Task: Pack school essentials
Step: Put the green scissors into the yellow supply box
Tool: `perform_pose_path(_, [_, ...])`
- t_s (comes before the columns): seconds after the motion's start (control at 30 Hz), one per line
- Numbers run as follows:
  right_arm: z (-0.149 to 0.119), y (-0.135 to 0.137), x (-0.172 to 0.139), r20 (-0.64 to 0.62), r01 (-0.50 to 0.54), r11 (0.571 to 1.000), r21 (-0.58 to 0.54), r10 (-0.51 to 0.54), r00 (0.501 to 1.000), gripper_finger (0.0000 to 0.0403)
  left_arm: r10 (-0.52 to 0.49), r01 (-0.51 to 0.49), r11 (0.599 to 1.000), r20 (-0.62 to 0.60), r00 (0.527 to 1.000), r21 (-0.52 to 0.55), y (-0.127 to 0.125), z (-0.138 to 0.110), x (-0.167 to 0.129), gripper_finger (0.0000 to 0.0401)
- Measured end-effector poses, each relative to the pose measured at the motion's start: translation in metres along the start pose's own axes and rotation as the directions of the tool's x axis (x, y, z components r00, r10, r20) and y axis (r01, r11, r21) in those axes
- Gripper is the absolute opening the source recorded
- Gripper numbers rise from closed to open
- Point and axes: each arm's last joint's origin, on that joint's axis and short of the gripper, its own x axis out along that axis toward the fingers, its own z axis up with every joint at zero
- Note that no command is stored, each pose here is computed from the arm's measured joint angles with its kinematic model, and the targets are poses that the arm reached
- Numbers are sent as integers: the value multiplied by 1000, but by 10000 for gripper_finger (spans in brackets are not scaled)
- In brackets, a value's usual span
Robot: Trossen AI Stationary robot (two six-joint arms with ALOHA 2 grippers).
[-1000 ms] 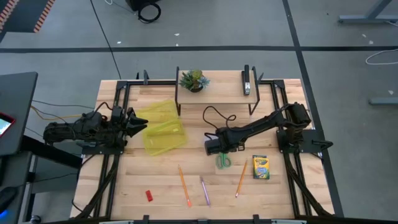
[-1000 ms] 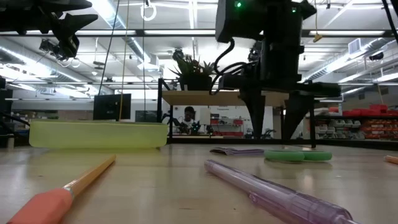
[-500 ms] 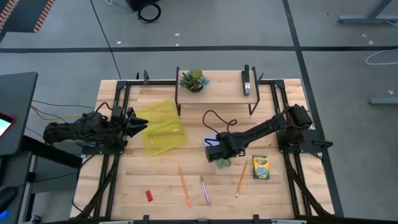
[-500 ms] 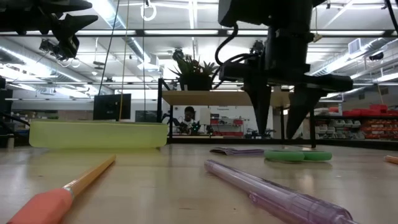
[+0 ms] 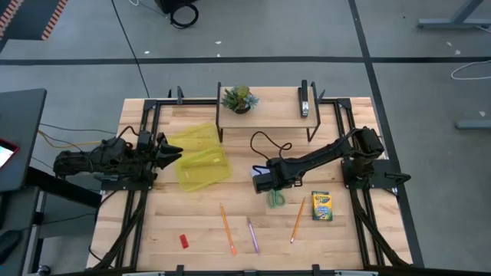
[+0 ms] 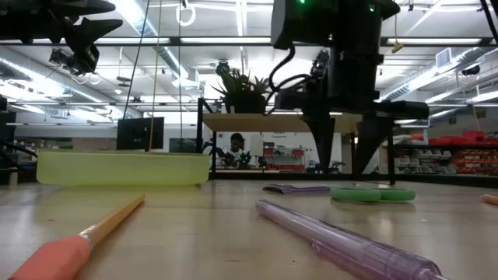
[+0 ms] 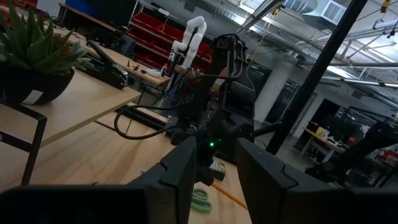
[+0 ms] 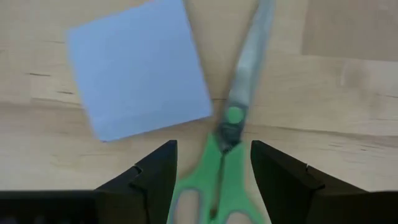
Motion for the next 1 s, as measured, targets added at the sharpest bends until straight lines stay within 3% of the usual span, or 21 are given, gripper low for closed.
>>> perform_pose_path(0.27, [-3,0,10,-32,-54,999,0,54,998,212,0,0,1000,0,1000,-1,0,0,0,128])
perform_pose_path(0.8, [-4,-4,14,-51,-31,999,-25,29,998,212,0,0,1000,0,1000,-2,0,0,0,128])
perform_pose_path(1.0, [-10,-1,30,-94,-1,997,-80,-6,996,212,1,-1,1000,-3,1000,-1,0,0,0,124])
